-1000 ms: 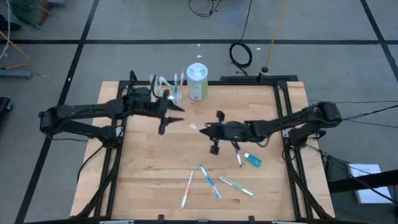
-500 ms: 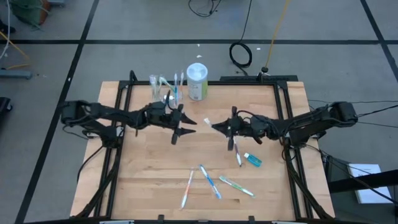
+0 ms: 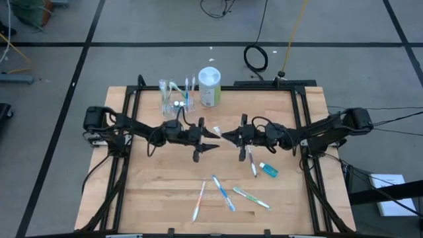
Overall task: Pick & Place toothbrushing station
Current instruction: Put the top orange toothbrush into the transparent organizer
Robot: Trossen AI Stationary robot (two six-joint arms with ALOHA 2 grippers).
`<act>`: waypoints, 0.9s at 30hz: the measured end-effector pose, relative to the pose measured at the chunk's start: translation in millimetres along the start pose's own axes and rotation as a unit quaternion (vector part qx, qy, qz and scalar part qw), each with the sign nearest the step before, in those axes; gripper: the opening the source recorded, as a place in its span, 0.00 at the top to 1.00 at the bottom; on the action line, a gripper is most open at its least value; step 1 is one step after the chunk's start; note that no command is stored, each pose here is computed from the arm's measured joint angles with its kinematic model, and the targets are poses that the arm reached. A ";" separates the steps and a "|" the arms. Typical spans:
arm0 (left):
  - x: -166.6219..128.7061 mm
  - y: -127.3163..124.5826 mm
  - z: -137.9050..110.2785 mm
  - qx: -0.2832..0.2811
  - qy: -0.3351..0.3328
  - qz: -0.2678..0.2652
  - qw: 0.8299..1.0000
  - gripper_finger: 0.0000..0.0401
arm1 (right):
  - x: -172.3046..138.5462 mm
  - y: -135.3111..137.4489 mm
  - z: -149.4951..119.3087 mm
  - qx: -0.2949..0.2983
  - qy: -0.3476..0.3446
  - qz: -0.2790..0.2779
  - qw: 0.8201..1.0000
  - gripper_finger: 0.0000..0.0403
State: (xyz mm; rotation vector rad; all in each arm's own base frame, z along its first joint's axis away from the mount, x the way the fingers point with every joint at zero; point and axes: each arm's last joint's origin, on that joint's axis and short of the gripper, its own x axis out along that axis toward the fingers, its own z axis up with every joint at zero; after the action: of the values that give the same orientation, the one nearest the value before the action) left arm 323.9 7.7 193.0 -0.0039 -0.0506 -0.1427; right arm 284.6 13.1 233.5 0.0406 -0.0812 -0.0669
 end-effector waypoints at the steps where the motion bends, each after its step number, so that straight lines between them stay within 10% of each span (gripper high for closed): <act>1: 2.7 -1.2 1.2 0.001 -0.003 -0.003 1.000 0.56 | 1.4 0.2 -2.2 -0.002 -0.001 0.000 1.000 1.00; 27: 9.5 5.9 10.3 -0.046 -0.016 0.038 0.998 0.56 | 7.3 0.6 -9.1 -0.011 -0.022 0.001 1.000 1.00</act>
State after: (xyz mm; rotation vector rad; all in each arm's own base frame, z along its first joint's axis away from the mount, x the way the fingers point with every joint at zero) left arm 333.6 12.2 203.8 -0.1009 -0.0764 -0.0698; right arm 292.6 13.5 225.1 0.0172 -0.1250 -0.0668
